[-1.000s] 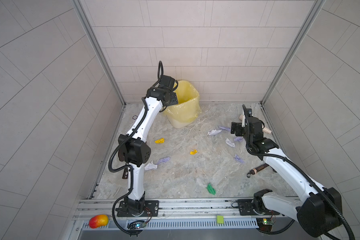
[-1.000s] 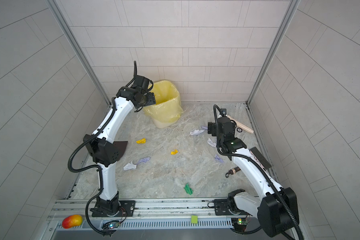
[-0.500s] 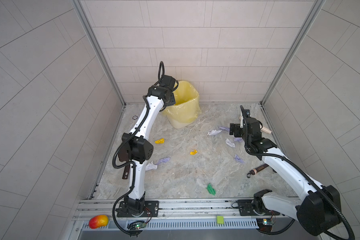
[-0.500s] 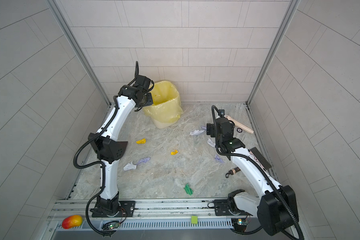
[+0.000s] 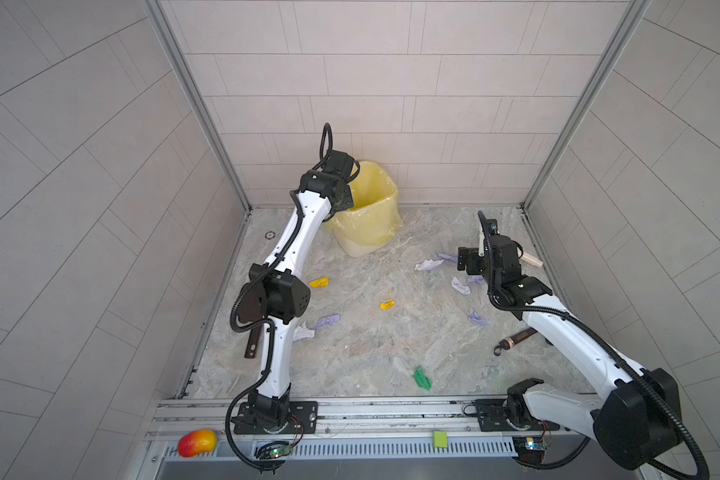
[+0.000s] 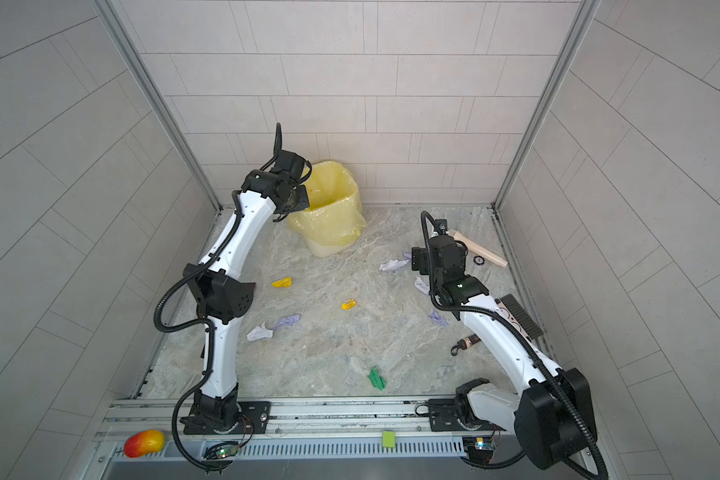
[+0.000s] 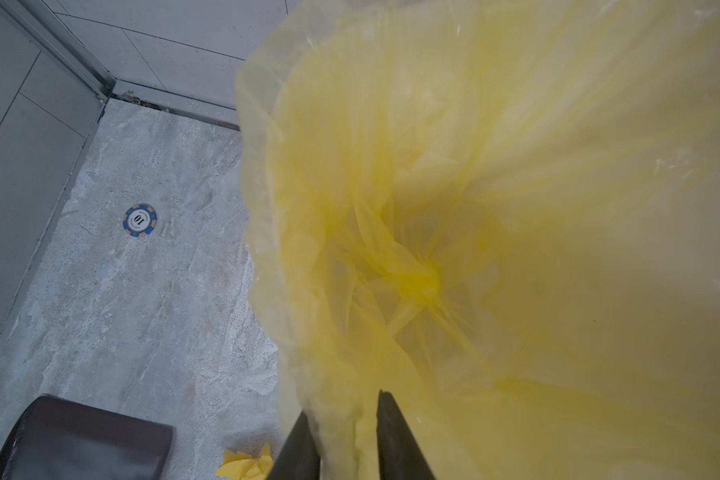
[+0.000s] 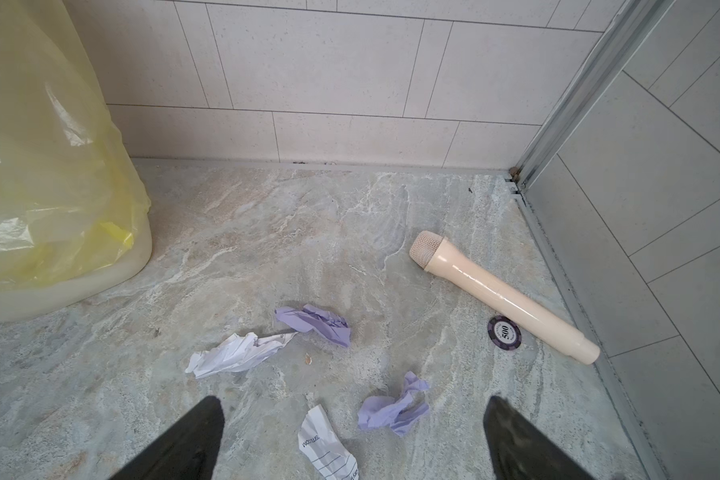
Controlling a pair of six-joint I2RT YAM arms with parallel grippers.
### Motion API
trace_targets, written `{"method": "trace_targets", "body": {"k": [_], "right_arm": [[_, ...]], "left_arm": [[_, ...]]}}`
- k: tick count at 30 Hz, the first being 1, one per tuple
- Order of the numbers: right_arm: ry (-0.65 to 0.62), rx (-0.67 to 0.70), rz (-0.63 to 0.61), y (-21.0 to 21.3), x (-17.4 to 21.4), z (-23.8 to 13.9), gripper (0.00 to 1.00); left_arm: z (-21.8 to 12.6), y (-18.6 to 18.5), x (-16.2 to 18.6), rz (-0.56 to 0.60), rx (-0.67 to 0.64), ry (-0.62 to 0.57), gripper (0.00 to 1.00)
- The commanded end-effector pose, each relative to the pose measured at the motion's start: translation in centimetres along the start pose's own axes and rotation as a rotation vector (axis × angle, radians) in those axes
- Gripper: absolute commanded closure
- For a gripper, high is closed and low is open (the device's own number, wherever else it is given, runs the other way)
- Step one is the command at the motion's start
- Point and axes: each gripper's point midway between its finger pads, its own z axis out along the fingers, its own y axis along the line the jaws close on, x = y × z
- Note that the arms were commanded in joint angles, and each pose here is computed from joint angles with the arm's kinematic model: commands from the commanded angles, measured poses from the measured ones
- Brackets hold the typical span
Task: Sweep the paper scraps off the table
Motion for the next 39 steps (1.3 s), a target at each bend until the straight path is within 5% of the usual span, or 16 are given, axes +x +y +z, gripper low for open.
{"method": "trace_targets", "body": {"k": [1,29,39], "right_arm": [[-0.013,0.014,0.007,-0.1,-0.8,-0.2,0.01],[0.006,0.031,-0.01,-0.2,-0.6,0.2,0.01],[0.009,0.037,-0.012,-0.3,-0.6,0.2,0.01]], "left_arm": [[0.0,0.4,0.0,-0.009,-0.031,0.001,0.74],[0.2,0.3,-1.5,0.011,-0.047,-0.058,1.0],[-1.0,2.6,-2.9,0.004,-0.141,-0.12,1.0]]}}
